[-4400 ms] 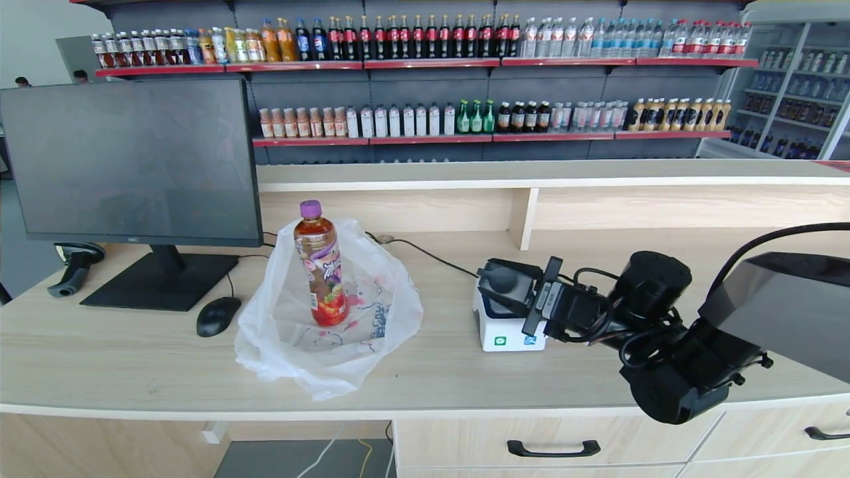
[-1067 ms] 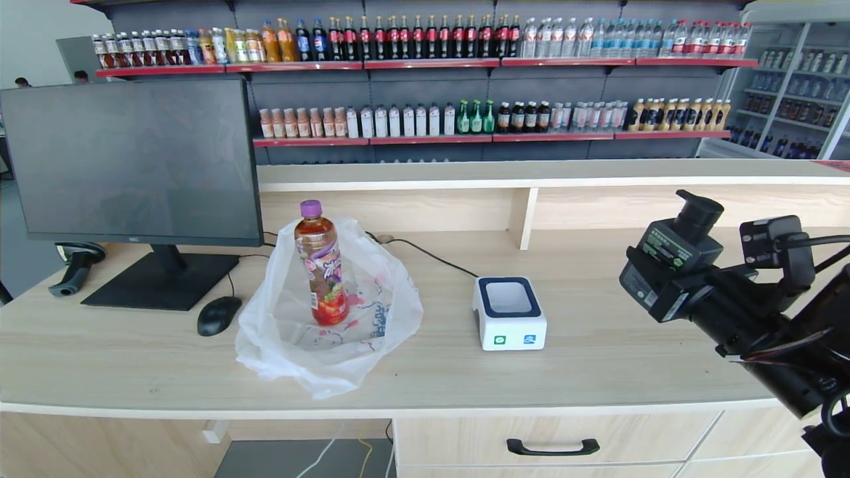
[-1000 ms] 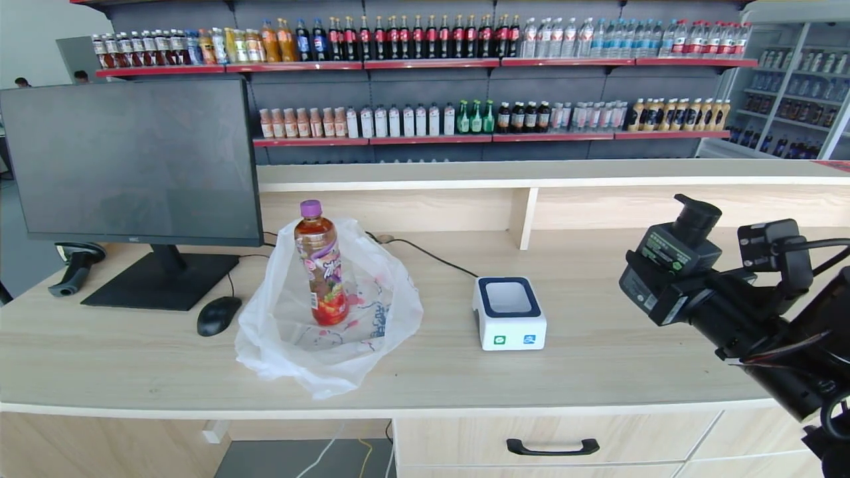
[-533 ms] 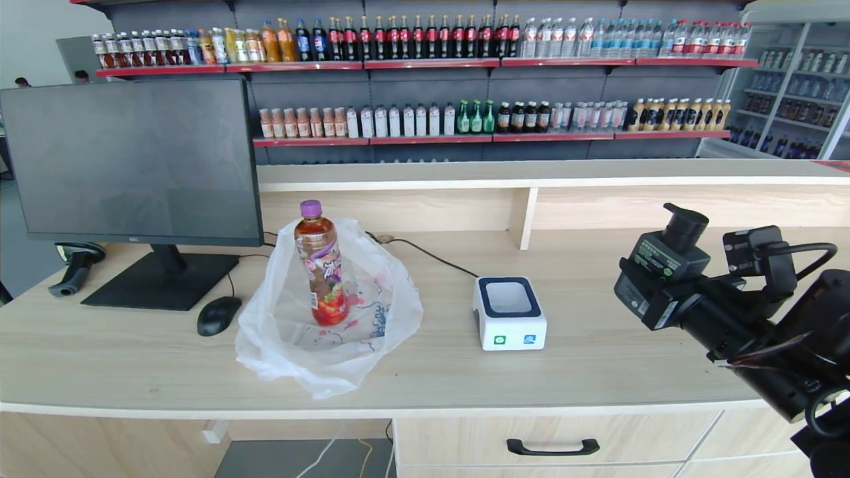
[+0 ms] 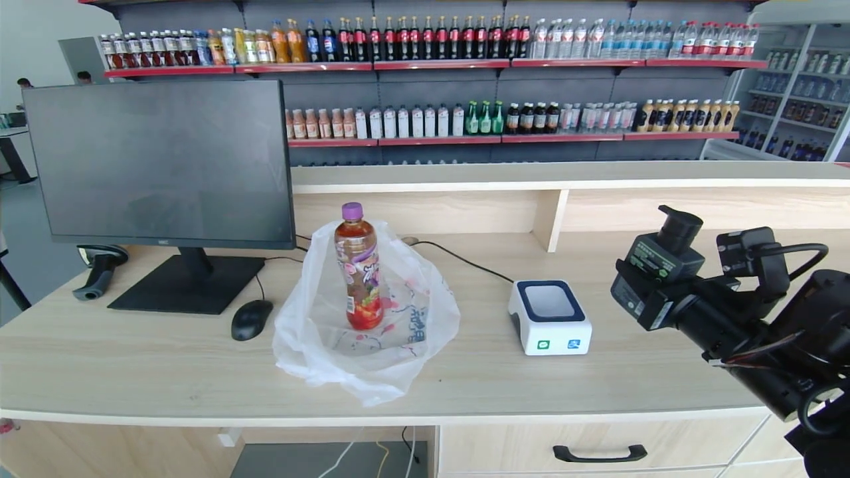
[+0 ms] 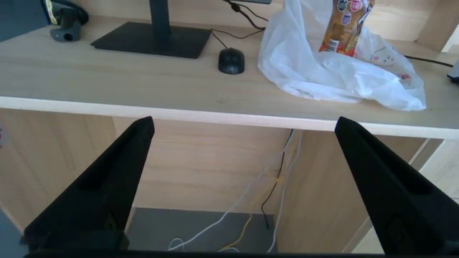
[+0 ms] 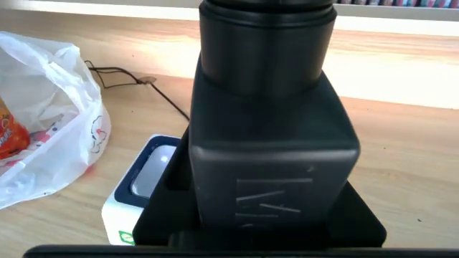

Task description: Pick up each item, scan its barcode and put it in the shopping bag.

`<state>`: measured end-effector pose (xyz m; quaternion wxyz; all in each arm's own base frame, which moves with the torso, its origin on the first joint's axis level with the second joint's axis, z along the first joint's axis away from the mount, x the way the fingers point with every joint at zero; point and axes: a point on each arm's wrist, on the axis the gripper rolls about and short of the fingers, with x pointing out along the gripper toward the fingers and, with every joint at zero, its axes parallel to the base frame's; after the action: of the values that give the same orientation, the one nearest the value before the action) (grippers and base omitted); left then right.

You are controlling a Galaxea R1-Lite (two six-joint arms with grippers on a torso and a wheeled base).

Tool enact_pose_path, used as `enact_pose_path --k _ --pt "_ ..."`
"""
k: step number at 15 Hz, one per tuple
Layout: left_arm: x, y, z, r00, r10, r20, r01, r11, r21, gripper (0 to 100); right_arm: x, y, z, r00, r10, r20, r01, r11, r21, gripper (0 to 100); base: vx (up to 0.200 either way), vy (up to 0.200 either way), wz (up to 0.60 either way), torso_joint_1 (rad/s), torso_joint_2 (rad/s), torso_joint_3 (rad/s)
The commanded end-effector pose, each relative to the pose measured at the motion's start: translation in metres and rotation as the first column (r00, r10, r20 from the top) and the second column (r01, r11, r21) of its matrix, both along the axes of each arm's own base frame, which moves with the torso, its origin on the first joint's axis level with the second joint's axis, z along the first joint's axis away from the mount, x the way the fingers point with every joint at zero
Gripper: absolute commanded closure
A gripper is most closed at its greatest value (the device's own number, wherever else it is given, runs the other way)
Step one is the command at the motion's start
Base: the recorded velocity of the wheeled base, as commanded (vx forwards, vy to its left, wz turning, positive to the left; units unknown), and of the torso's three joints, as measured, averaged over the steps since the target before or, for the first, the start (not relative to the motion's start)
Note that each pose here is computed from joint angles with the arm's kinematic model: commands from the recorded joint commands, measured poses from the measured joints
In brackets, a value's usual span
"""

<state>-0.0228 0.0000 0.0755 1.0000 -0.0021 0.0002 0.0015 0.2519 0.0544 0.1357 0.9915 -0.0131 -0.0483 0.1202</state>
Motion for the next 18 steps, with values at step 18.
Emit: enact_pose_path --k 18 --pt "0.0 0.0 0.0001 1.0 -0.001 0.002 0.001 1.0 -0.002 0 -0.0045 -0.0001 0.0041 1.0 0.006 0.01 -0.006 1.0 0.019 100 0.0 0.022 0.23 0.002 0.0 0.001"
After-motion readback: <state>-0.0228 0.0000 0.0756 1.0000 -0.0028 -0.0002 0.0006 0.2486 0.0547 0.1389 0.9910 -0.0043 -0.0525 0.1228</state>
